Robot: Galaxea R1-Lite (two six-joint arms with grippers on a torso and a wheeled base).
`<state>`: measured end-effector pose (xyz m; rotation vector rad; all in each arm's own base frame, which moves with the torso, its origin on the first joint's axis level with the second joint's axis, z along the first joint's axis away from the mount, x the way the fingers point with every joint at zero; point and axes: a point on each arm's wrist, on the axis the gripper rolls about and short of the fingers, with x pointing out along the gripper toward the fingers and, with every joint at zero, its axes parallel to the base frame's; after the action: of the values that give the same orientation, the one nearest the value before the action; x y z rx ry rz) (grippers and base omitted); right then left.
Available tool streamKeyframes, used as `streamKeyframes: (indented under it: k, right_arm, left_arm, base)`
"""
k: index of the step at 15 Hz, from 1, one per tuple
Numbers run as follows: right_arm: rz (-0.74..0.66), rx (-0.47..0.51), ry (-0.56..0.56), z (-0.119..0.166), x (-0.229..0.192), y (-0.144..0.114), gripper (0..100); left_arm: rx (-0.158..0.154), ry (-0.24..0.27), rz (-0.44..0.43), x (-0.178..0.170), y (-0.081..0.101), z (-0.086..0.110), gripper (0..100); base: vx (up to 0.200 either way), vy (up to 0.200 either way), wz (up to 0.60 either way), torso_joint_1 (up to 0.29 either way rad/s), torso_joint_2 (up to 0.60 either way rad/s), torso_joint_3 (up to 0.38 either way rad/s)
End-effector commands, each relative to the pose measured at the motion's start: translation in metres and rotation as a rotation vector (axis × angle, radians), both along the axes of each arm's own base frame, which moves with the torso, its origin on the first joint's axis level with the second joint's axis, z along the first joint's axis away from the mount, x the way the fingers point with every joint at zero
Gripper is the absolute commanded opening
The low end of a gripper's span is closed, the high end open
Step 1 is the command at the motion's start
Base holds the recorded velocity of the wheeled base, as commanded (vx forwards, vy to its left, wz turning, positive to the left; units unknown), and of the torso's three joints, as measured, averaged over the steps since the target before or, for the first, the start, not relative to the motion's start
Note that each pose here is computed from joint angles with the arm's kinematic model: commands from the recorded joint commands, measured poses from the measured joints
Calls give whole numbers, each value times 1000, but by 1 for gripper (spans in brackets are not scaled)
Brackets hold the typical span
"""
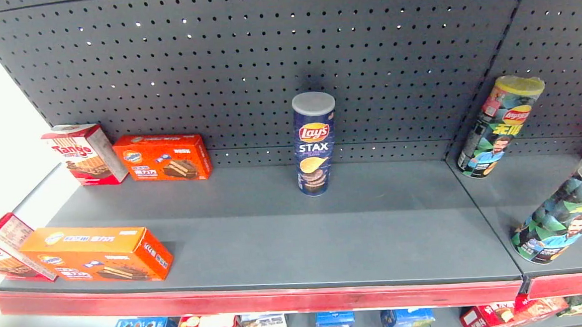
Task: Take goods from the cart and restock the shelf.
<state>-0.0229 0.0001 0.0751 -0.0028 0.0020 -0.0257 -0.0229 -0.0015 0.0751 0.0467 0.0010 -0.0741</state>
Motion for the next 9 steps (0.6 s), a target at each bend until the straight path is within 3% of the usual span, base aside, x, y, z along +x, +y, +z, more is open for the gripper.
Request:
streamKeyframes:
  k: [1, 9]
  right_arm:
    - [0, 0, 1, 0, 0, 0, 100]
    - [0, -2, 1, 0, 0, 0, 100]
  left_arm:
    - [-1, 0, 0, 0, 0, 0, 100]
    - [-7, 2, -1, 0, 0, 0, 100]
  base:
    - [0, 0, 0, 0, 0, 0]
    - [0, 0, 0, 0, 0, 0]
